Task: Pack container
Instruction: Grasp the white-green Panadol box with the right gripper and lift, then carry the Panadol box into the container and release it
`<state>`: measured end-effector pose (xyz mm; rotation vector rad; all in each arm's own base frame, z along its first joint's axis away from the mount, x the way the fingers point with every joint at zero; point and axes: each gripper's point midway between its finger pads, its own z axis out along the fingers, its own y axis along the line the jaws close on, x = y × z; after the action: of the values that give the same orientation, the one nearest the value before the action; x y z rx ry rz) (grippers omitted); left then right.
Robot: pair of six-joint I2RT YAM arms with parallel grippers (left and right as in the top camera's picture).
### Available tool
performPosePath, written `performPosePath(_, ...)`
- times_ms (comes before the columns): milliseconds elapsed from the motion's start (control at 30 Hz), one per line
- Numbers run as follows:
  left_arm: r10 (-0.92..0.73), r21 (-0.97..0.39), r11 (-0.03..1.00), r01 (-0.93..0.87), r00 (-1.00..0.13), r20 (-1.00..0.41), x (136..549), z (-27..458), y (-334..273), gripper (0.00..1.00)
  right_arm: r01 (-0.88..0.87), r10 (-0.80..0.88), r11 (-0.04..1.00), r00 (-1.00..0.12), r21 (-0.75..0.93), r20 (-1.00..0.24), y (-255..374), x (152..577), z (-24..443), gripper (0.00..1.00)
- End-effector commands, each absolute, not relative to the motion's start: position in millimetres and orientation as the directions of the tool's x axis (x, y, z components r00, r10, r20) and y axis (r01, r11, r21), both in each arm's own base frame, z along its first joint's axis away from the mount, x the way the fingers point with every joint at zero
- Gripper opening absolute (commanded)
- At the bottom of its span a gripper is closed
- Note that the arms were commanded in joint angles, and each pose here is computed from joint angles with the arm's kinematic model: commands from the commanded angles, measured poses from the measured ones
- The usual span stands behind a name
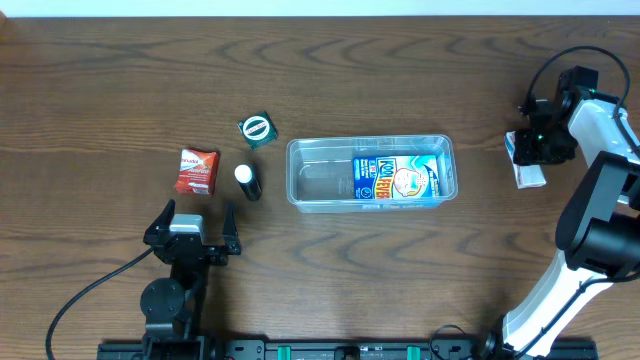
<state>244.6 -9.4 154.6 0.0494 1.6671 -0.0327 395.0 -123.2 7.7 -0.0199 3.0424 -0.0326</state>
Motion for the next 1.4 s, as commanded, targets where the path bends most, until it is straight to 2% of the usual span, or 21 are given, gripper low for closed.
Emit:
performPosePath(0,0.019,0.009,0.997,0.071,-0.147,-0.989,243.8,138.2,-12.1,0.98,0.042,0.043,0.999,-0.994,0.009,-0.098,-121.1,393.5,7.0,0.31)
performPosePath(100,0.019,0.009,0.997,0.071,-0.147,-0.989,243.8,138.2,-12.1,0.98,0.072,0.073,0.997,-0.993,0.013,-0.092,-120.6,392.2,6.8,0.27)
performPosePath(367,0.019,0.009,0.997,0.071,-0.147,-0.989,243.8,138.2,-12.1,0.98,0.113,0.117,0.992,-0.99,0.051,-0.082,-114.9,392.0,12.3,0.31)
performPosePath(500,0.019,0.009,0.997,0.071,-0.147,-0.989,243.8,138.2,-12.1,0.98,0.097,0.118,0.981,-0.986,0.167,-0.117,-96.7,404.0,31.9,0.32)
performPosePath(667,0.019,0.009,0.997,0.071,-0.147,-0.989,243.8,138.2,-12.1,0.98,0.06,0.098,0.976,-0.98,0.211,-0.172,-85.0,417.3,65.3,0.32)
performPosePath(867,0.019,0.009,0.997,0.071,-0.147,-0.989,243.8,138.2,-12.1,0.98,-0.144,-0.055,0.944,-0.955,0.295,-0.291,-44.5,427.0,119.2,0.33)
performPosePath(1100,0.019,0.009,0.997,0.071,-0.147,-0.989,243.8,138.2,-12.1,0.98,-0.427,-0.261,0.858,-0.84,0.284,-0.475,28.7,420.3,191.8,0.32)
performPosePath(1267,0.019,0.009,0.997,0.071,-0.147,-0.989,243.8,138.2,-12.1,0.98,-0.61,-0.43,0.761,-0.729,0.221,-0.533,87.8,399.1,220.3,0.32)
performPosePath(1367,0.019,0.009,0.997,0.071,-0.147,-0.989,243.8,138.2,-12.1,0.98,-0.711,-0.558,0.685,-0.652,0.159,-0.513,119.3,383.6,219.1,0.32)
